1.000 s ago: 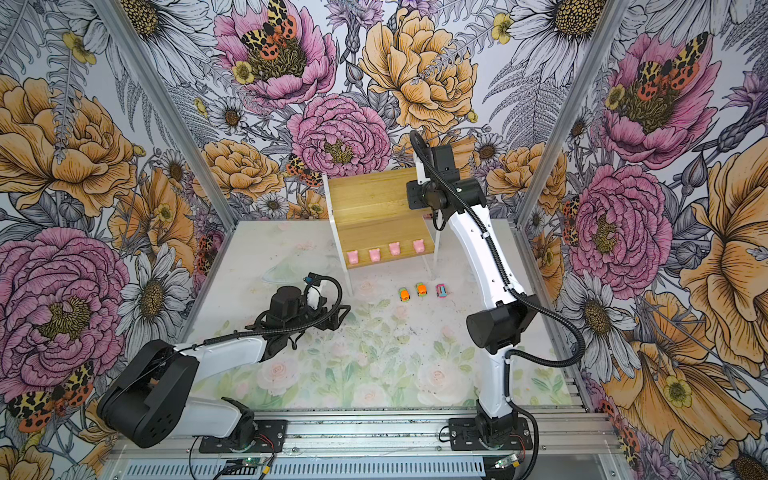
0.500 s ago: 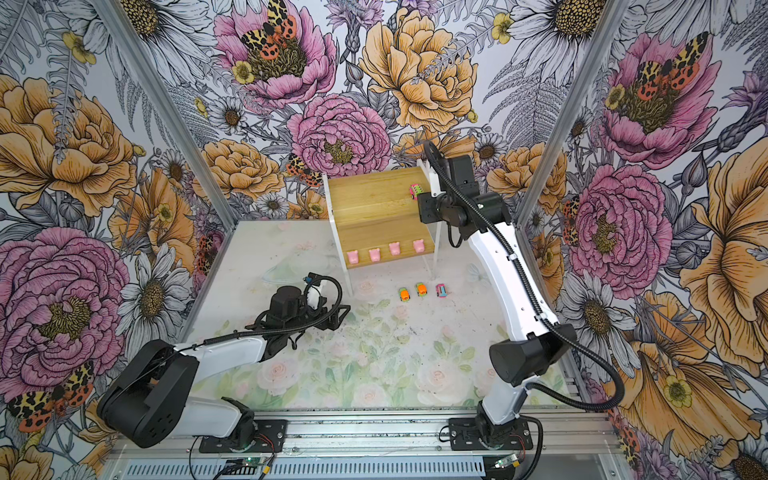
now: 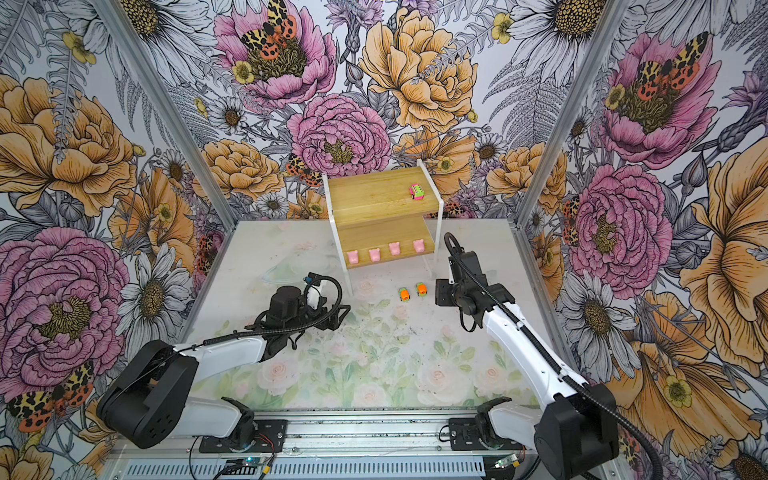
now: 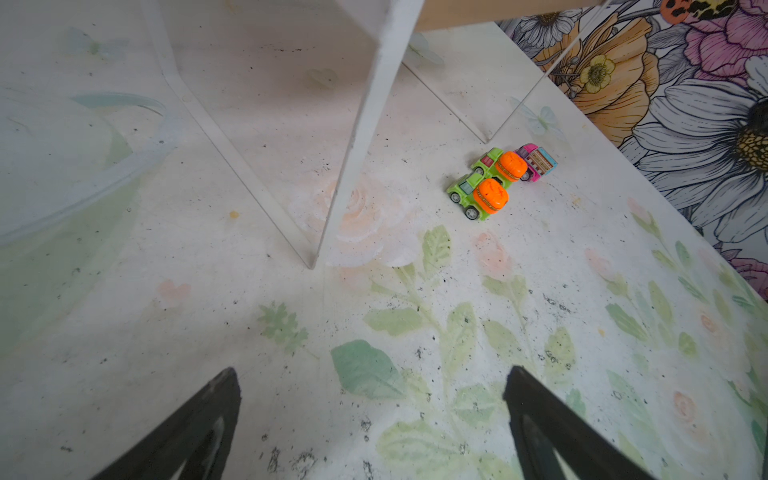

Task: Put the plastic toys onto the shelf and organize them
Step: 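Withdraw the right gripper and move it over the pink-and-teal toy car, then close the right gripper on the pink-and-teal car, then lift the pink-and-teal car with the right gripper and carry it to the shelf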

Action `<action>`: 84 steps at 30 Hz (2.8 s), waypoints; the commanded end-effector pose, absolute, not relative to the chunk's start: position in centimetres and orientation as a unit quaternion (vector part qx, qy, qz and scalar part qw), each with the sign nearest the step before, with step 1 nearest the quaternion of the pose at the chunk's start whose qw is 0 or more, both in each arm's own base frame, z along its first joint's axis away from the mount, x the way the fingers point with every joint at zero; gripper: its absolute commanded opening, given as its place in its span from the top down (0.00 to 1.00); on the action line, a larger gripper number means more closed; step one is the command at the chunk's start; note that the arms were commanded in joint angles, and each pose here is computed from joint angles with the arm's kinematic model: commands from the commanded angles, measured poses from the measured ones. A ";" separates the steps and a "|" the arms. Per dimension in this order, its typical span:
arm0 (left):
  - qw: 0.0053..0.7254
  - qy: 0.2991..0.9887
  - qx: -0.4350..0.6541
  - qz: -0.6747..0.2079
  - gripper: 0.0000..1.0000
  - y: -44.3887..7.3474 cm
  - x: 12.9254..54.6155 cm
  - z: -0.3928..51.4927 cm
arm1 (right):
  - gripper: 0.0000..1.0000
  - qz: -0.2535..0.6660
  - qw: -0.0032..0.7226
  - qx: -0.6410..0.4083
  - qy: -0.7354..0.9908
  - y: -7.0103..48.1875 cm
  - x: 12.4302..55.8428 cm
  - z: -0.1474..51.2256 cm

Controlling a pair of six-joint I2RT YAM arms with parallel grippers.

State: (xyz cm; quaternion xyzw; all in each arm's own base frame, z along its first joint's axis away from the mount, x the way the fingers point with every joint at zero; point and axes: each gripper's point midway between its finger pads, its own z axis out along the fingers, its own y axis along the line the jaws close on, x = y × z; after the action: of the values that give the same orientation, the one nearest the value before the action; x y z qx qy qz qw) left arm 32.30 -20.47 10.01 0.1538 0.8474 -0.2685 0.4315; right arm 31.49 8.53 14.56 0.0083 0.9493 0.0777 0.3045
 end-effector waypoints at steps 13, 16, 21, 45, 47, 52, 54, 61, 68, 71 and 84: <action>0.439 0.843 0.159 -0.266 0.01 -20.8 32.3 10.2 | 0.39 0.140 0.366 0.106 0.914 9.0 37.4 9.4; 0.437 0.844 0.160 -0.266 0.01 -20.8 32.4 10.1 | 0.39 0.141 0.372 0.122 0.909 8.5 37.9 8.6; 0.435 0.844 0.161 -0.268 0.01 -21.1 32.7 10.0 | 0.40 0.138 0.369 0.133 0.909 8.1 38.7 7.2; 0.428 0.848 0.164 -0.265 0.01 -21.5 33.3 9.3 | 0.40 0.129 0.372 0.142 0.908 7.5 40.6 3.7; 0.428 0.849 0.164 -0.264 0.01 -21.5 33.3 9.2 | 0.40 0.130 0.371 0.141 0.909 7.6 40.7 3.4; 0.427 0.850 0.163 -0.263 0.01 -21.5 33.4 9.1 | 0.42 0.130 0.369 0.142 0.909 7.7 40.9 3.4; 0.427 0.850 0.162 -0.263 0.01 -21.5 33.4 9.1 | 0.44 0.129 0.365 0.142 0.911 7.6 40.9 3.3; 0.427 0.851 0.160 -0.261 0.01 -21.3 33.5 9.0 | 0.63 0.126 0.365 0.141 0.912 7.6 41.0 3.4; 0.424 0.853 0.160 -0.259 0.01 -21.3 33.5 8.7 | 0.73 0.124 0.363 0.143 0.912 7.5 40.9 3.3; 0.425 0.853 0.158 -0.258 0.01 -21.1 33.6 8.7 | 0.75 0.124 0.363 0.143 0.912 7.5 40.9 3.3; 0.428 0.851 0.158 -0.259 0.01 -21.1 33.6 8.9 | 0.76 0.140 0.380 0.126 0.906 7.7 39.1 7.5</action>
State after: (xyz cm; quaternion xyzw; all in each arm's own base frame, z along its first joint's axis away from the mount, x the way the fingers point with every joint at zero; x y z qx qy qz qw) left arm 32.66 -20.91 7.98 0.1551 0.8600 -0.2634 0.4087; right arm 39.51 7.81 5.24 0.1331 0.9121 0.1337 0.3639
